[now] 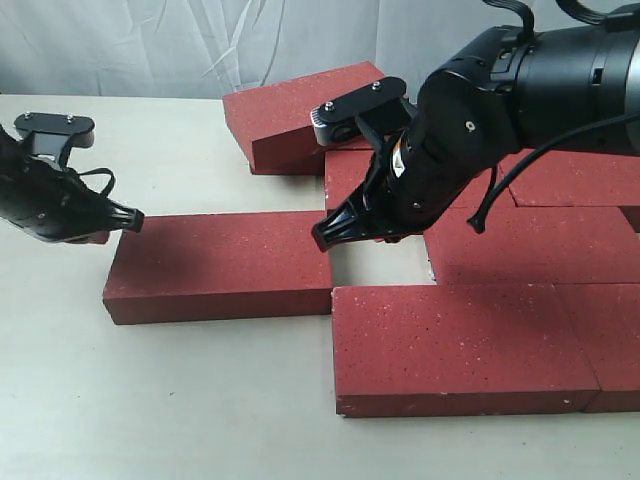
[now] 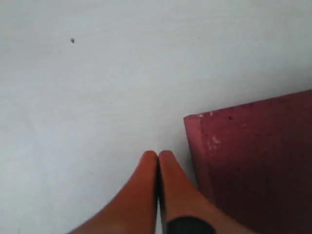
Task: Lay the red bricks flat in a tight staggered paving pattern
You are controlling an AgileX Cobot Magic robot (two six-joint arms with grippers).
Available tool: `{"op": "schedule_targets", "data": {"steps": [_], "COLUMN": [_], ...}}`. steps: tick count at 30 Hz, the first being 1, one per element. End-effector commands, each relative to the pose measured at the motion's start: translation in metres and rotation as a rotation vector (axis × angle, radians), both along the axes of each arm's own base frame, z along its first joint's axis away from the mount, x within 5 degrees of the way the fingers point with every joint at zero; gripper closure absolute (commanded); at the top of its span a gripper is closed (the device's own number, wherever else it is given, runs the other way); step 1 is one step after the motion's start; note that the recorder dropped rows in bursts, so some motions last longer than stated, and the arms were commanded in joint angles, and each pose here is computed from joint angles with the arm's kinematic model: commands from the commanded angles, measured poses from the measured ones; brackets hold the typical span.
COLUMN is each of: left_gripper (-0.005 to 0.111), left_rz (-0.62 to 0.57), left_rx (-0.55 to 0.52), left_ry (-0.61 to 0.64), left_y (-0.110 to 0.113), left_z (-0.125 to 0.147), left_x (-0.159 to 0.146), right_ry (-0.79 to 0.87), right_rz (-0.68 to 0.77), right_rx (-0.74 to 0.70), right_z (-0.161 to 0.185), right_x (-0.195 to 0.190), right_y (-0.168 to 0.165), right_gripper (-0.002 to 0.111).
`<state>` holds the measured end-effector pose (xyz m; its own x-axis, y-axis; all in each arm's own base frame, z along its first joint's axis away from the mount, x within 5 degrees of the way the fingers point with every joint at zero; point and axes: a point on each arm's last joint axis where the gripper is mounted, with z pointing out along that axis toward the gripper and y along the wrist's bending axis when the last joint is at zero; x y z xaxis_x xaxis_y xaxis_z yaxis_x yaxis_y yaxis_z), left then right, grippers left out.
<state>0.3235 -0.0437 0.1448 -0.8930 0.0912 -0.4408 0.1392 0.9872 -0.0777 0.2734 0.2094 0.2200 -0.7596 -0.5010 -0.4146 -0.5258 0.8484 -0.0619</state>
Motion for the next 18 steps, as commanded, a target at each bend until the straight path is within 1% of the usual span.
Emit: {"op": "schedule_targets", "data": {"steps": [1, 2, 4, 8, 9, 13, 15, 18], "left_gripper": [0.107, 0.107, 0.107, 0.107, 0.107, 0.107, 0.107, 0.107], "left_rz": [0.003, -0.010, -0.006, 0.042, 0.036, -0.024, -0.020, 0.006], "left_rx": [-0.029, -0.022, -0.024, -0.064, -0.059, -0.002, 0.002, -0.001], "left_ry": [0.084, 0.085, 0.071, 0.075, 0.075, 0.063, 0.067, 0.070], "left_y": [-0.013, -0.017, -0.018, -0.020, -0.019, -0.015, -0.013, -0.006], "left_z": [-0.024, -0.029, -0.030, -0.029, -0.029, -0.030, -0.030, -0.030], "left_x": [-0.002, -0.001, 0.000, 0.000, 0.000, 0.000, 0.001, 0.001], "right_ry": [-0.011, -0.015, -0.015, -0.007, -0.002, 0.069, 0.104, 0.124], "right_rz": [0.017, 0.038, 0.038, 0.032, 0.030, 0.099, 0.104, 0.139], "right_rx": [-0.001, -0.010, -0.010, 0.002, 0.008, 0.049, 0.090, 0.097], "right_z": [0.002, 0.002, 0.002, 0.002, 0.002, -0.007, -0.010, -0.016], "right_x": [0.000, 0.000, 0.000, 0.000, -0.001, -0.005, -0.007, -0.012], "right_y": [-0.002, -0.002, -0.002, -0.001, -0.001, 0.007, 0.013, 0.022], "right_gripper": [0.109, 0.109, 0.109, 0.109, 0.109, 0.109, 0.109, 0.109]}}
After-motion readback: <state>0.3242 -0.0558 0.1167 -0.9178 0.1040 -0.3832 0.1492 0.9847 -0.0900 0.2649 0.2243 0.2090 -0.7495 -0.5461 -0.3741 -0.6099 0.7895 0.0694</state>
